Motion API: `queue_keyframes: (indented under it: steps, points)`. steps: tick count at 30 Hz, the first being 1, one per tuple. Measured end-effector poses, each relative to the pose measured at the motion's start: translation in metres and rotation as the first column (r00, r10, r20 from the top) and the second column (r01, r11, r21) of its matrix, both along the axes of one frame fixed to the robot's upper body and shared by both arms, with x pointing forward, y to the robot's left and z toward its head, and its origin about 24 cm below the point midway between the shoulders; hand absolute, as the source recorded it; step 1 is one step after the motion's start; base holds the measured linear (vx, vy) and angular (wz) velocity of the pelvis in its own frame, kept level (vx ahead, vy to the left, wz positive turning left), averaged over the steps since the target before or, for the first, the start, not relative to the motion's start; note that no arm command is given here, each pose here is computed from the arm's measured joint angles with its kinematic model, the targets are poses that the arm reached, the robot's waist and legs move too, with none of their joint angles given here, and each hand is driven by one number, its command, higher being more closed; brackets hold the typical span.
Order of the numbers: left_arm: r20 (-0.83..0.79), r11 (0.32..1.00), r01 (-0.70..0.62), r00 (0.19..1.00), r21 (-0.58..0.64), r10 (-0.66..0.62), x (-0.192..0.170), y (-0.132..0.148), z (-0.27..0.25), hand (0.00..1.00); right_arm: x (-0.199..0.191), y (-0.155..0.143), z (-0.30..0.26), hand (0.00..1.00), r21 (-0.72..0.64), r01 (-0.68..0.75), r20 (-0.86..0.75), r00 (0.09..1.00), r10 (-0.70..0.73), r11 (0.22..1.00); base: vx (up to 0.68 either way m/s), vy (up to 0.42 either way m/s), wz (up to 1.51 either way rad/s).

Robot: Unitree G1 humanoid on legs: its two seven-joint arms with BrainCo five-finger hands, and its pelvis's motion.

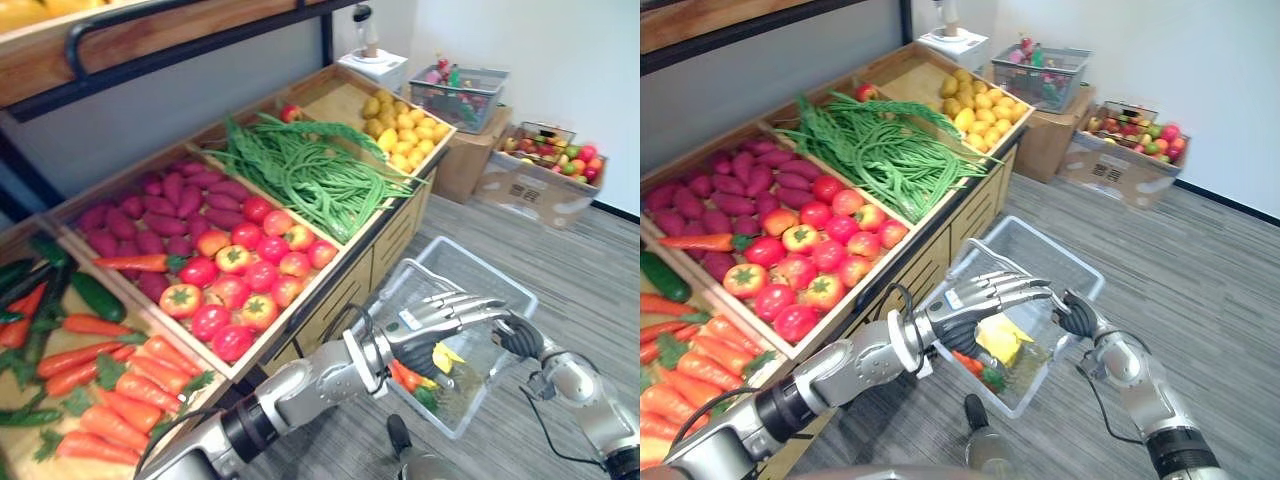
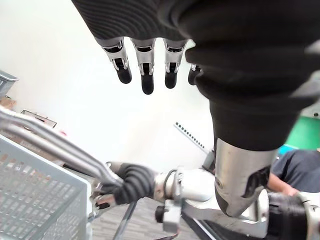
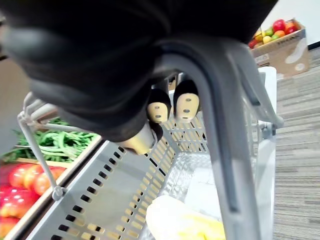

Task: Pick vegetable in the basket

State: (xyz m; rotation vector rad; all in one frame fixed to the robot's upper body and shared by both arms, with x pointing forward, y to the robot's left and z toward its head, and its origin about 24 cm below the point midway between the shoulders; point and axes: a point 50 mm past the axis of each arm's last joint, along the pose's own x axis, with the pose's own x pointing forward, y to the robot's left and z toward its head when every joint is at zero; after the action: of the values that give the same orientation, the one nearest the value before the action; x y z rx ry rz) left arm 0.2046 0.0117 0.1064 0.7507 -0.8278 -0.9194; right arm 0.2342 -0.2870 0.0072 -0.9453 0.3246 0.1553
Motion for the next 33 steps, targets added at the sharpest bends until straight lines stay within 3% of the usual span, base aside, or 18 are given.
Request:
queue_keyframes:
  steps: [4,8,10,14,18,20,21,22,23,24,28,33]
  points:
    - [-0.034,0.999,0.011,0.999,-0.036,-0.012,-0.013,0.014,0.005,0.0,-0.026,-0.027,-0.03,1.0,0.026,0.245,-0.084,0.967,-0.242,0.969,-0.02,-0.02,0.89]
    - [-0.089,0.987,-0.125,0.989,-0.098,0.116,-0.011,0.044,0.007,0.0,-0.065,-0.042,-0.065,1.0,0.069,0.495,-0.169,0.861,-0.479,0.866,0.01,-0.028,1.04]
    - [-0.115,0.954,-0.254,0.965,-0.161,0.238,-0.006,0.069,0.013,0.0,-0.084,-0.046,-0.081,1.0,0.08,0.593,-0.226,0.794,-0.565,0.801,0.02,-0.024,1.14]
    - [-0.155,0.803,-0.509,0.861,-0.312,0.485,-0.004,0.116,0.024,0.0,-0.117,-0.044,-0.108,1.0,0.08,0.724,-0.333,0.667,-0.667,0.685,0.01,-0.008,0.76]
    - [-0.279,0.495,-0.716,0.669,-0.492,0.689,-0.006,0.158,0.025,0.0,-0.15,-0.031,-0.131,1.0,0.055,0.799,-0.453,0.554,-0.698,0.599,0.01,-0.014,0.77]
    - [-0.333,0.331,-0.785,0.547,-0.524,0.768,-0.01,0.18,0.022,0.0,-0.166,-0.024,-0.14,1.0,0.06,0.857,-0.488,0.472,-0.734,0.512,0.0,-0.019,0.66]
    - [-0.348,0.286,-0.8,0.51,-0.527,0.786,-0.011,0.186,0.02,0.0,-0.171,-0.023,-0.142,1.0,0.056,0.872,-0.497,0.447,-0.744,0.487,0.0,-0.022,0.76]
    - [-0.383,0.166,-0.832,0.408,-0.529,0.829,-0.016,0.201,0.015,0.0,-0.184,-0.017,-0.148,1.0,0.048,0.902,-0.525,0.388,-0.757,0.429,0.01,-0.019,0.66]
    - [-0.392,0.118,-0.838,0.368,-0.533,0.843,-0.019,0.207,0.013,0.0,-0.187,-0.016,-0.149,1.0,0.051,0.913,-0.531,0.368,-0.763,0.405,0.04,-0.022,0.64]
    - [-0.414,0.023,-0.843,0.288,-0.538,0.864,-0.024,0.219,0.011,0.0,-0.192,-0.012,-0.152,1.0,0.045,0.926,-0.54,0.337,-0.771,0.374,0.03,-0.029,0.44]
    - [-0.529,-0.295,-0.822,0.009,-0.487,0.848,-0.042,0.254,-0.013,0.0,-0.202,-0.005,-0.156,1.0,0.055,0.956,-0.556,0.269,-0.786,0.287,-0.02,-0.013,0.39]
    - [-0.565,-0.531,-0.748,-0.256,-0.398,0.784,-0.07,0.284,-0.037,0.0,-0.209,0.01,-0.162,1.0,0.06,0.968,-0.583,0.231,-0.779,0.243,-0.03,-0.006,0.21]
